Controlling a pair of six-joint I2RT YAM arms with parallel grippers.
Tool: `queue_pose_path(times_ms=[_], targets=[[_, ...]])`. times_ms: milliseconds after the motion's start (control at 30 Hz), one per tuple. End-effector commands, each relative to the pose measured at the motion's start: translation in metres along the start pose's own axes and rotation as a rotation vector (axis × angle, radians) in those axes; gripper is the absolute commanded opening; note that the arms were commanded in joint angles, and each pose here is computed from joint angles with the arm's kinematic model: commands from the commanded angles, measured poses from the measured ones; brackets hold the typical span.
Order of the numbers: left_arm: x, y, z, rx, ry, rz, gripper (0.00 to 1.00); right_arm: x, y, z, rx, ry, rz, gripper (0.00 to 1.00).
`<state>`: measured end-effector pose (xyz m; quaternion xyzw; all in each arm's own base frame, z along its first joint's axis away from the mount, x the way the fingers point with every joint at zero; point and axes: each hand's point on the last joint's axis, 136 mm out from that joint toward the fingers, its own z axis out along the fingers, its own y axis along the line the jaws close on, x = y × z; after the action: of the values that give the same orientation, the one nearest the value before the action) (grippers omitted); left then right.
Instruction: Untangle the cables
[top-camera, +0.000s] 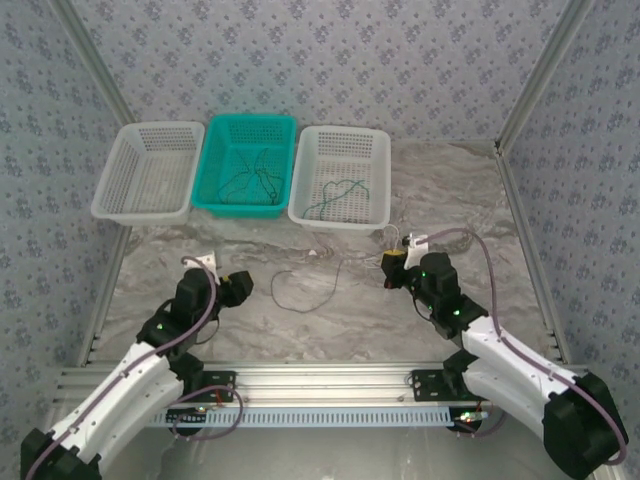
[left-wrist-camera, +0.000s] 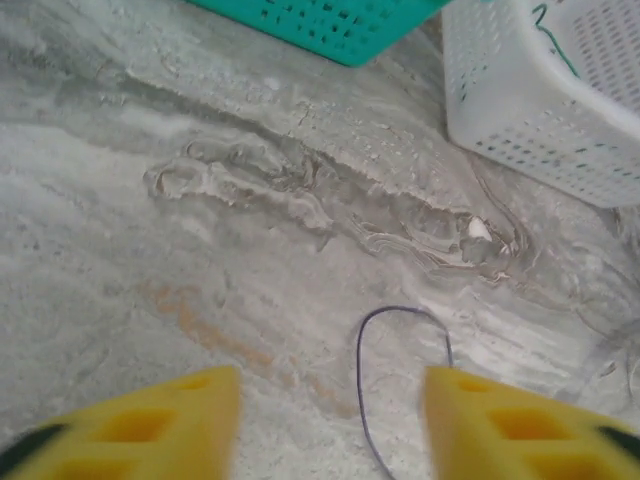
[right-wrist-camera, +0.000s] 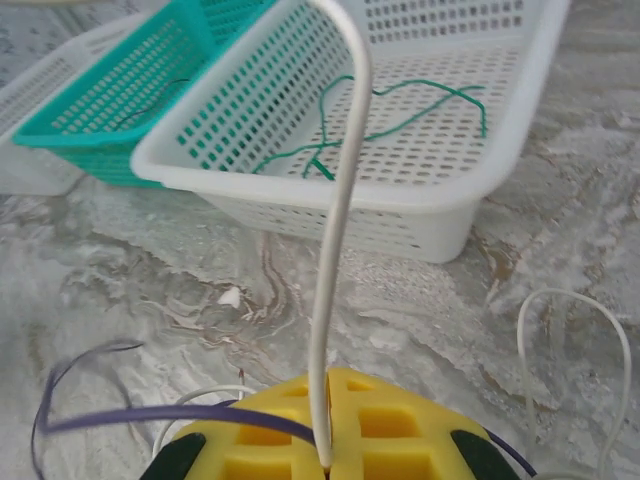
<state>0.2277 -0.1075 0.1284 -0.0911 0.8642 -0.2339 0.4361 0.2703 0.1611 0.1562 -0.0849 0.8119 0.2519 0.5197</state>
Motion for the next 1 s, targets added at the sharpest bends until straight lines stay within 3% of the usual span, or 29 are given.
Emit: queue_pose_path(times_ms=[0, 100, 200, 400, 600, 967], targets=[[-0.052, -0.031, -0.028, 0.108, -0.187, 0.044, 0.67, 0.001, 0.011, -0.004, -0.063, 0.029, -0.067, 0.00], [-0.079, -0.066, -0.050, 0.225, -0.258, 0.166, 0.67, -0.003, 0.014, -0.003, -0.074, 0.025, -0.060, 0.00], [-0.083, -0.118, -0.055, 0.418, -0.208, 0.285, 0.67, -0.003, 0.016, -0.002, -0.081, 0.027, -0.052, 0.00], [-0.038, -0.216, -0.040, 0.628, -0.064, 0.624, 0.66, 0.000, 0.020, -0.001, -0.099, 0.046, -0.038, 0.00], [0.007, -0.286, -0.010, 0.833, 0.080, 0.703, 0.64, 0.002, 0.028, -0.002, -0.137, 0.066, -0.038, 0.00], [0.043, -0.321, 0.043, 0.964, 0.200, 0.718, 0.63, 0.002, 0.038, -0.005, -0.184, 0.069, -0.049, 0.00]])
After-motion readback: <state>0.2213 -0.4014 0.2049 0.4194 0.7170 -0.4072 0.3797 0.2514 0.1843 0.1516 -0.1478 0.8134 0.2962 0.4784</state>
